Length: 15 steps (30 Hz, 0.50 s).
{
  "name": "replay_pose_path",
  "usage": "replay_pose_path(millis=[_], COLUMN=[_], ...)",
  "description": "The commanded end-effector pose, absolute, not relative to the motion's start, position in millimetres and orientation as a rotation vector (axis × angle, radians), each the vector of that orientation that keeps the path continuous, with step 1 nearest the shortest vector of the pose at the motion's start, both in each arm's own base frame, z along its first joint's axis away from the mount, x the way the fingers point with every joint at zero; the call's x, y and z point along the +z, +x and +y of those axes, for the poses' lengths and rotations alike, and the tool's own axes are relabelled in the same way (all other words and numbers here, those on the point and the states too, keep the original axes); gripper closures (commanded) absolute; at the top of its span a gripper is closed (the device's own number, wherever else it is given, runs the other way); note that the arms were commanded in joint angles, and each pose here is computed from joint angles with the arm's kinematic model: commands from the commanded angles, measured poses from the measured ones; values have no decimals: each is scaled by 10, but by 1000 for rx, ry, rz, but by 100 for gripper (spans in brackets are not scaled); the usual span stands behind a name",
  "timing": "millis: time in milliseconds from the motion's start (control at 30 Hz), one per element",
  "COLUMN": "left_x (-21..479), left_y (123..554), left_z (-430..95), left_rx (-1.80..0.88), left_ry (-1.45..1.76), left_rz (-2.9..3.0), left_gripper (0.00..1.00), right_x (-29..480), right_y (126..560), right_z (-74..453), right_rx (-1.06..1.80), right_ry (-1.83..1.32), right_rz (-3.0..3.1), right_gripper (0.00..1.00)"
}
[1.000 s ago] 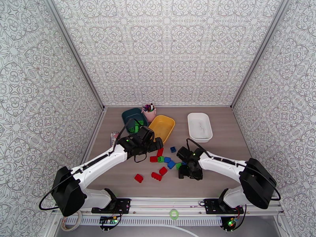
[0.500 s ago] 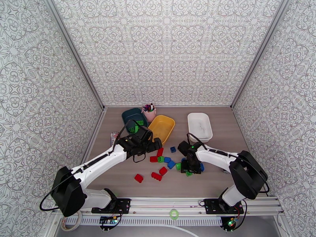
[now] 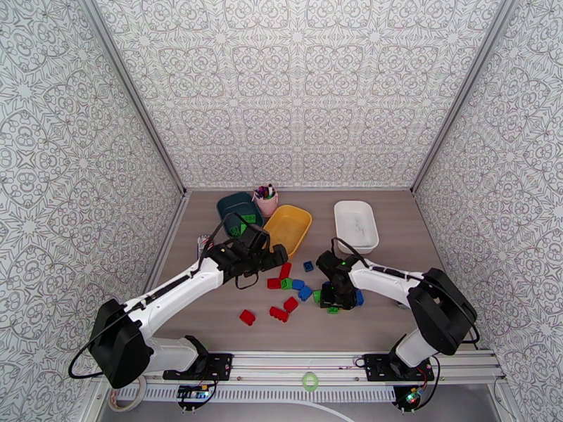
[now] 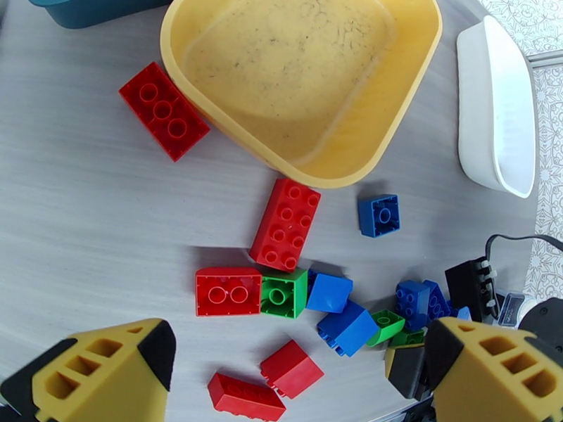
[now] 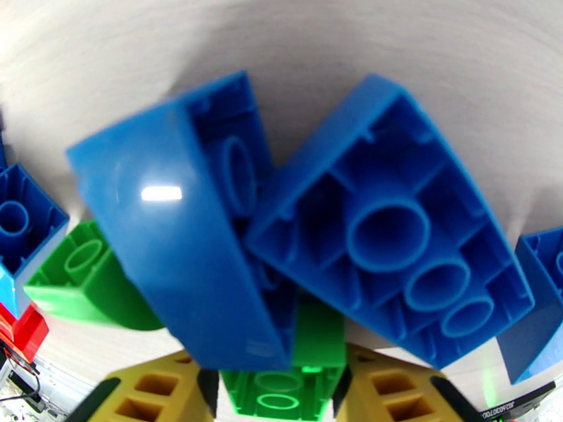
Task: Sort the legos into containers by color
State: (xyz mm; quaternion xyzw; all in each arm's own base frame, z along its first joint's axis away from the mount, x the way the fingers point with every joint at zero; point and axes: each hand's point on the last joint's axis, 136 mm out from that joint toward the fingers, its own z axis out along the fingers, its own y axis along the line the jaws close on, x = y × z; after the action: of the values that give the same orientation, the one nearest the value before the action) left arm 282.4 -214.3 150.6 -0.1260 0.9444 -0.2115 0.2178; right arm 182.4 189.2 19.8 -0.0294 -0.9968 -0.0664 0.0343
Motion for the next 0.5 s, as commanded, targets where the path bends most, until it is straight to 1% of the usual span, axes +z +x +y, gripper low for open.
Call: replay_pose_path(millis=[0, 67, 267, 367, 467], left_x=[1544, 1533, 1587, 1642, 1721], left_y=[2812, 2825, 2912, 3011, 3147], left_z=[-2119, -2111, -2017, -1965, -1870], left_rx=[-638, -670, -707, -753, -787], left_ry=[-371, -391, -438, -473, -525], left_rz=[2603, 2606, 2589, 2565, 2525], left_gripper=[1, 1, 1, 1, 1], right_x=[174, 217, 577, 821, 1076], right_y=[1800, 1798, 1845, 1919, 2068], right_z=[1901, 1903, 1986, 2125, 2381], right_rx=[-226, -236, -345, -464, -629], right_ry=[-112, -111, -74, -41, 6], right_rz=[-3049, -3054, -3093, -3111, -3112], right_gripper=[60, 63, 66, 66, 65])
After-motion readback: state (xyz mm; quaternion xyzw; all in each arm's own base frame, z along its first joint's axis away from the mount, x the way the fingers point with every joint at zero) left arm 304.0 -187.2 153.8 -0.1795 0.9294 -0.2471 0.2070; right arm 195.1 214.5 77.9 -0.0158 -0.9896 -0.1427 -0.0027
